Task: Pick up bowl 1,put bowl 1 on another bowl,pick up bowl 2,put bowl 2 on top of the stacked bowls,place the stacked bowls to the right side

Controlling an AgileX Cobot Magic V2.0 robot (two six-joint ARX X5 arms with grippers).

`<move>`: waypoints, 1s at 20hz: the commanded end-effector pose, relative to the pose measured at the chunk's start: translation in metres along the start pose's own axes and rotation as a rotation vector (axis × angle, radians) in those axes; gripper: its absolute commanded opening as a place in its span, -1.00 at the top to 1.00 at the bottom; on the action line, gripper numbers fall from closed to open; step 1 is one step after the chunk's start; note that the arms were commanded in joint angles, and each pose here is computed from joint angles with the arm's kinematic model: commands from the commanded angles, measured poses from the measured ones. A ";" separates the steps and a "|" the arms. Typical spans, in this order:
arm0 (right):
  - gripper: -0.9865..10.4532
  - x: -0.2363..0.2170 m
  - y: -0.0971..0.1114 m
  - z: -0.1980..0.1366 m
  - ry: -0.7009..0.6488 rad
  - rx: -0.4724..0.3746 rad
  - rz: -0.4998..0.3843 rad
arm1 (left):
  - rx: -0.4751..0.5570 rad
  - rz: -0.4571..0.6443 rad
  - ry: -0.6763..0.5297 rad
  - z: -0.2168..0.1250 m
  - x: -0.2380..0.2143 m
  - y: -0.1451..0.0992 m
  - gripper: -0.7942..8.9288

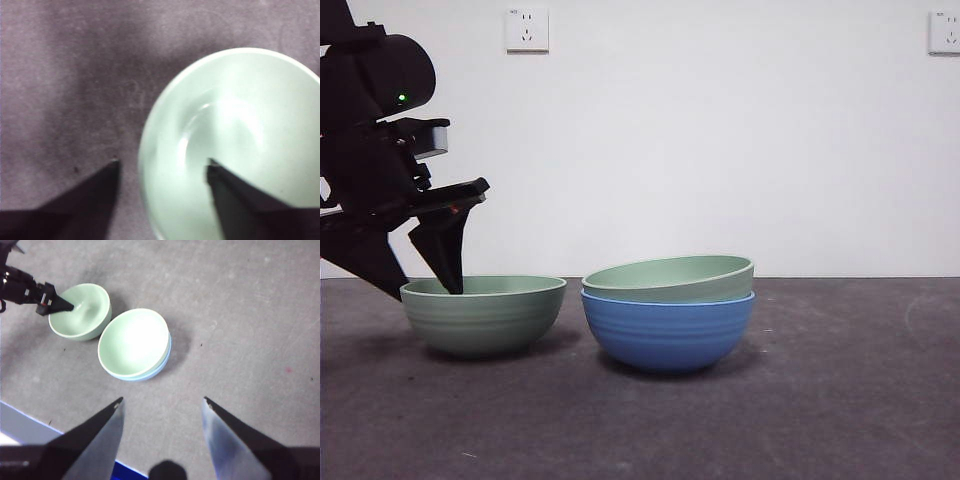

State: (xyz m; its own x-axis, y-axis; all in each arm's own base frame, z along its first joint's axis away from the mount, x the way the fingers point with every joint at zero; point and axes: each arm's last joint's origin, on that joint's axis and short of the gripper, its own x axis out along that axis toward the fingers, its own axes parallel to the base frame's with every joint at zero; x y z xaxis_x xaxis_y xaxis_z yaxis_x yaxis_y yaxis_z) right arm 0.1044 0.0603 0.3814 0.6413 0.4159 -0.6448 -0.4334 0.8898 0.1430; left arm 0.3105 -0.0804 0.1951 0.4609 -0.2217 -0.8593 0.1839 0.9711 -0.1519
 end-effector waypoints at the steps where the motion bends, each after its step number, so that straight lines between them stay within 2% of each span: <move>1: 0.38 0.000 0.000 -0.001 0.004 0.012 -0.004 | -0.006 -0.005 0.007 -0.001 0.002 -0.002 0.85; 9: 0.38 0.000 0.000 -0.002 0.015 0.013 -0.005 | -0.028 0.029 0.000 -0.001 -0.001 -0.001 0.85; 13: 0.38 0.000 -0.001 -0.003 0.029 0.013 -0.007 | -0.014 0.008 -0.054 0.002 -0.027 -0.006 0.85; 17: 0.38 0.000 -0.001 -0.003 0.029 0.013 -0.007 | 0.046 -0.049 -0.172 0.000 -0.071 -0.028 0.85; 20: 0.38 0.000 0.000 -0.003 0.029 0.014 -0.007 | 0.114 -0.100 -0.179 0.001 -0.090 -0.054 0.85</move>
State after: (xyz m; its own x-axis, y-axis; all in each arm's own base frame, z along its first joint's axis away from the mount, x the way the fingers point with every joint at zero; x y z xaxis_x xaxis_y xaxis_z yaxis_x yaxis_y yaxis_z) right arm 0.1027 0.0593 0.3792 0.6241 0.4063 -0.6675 -0.4294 0.8920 0.1414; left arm 0.2594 -0.1099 0.2831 0.5915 -0.3328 -0.7344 0.3244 0.9321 -0.1611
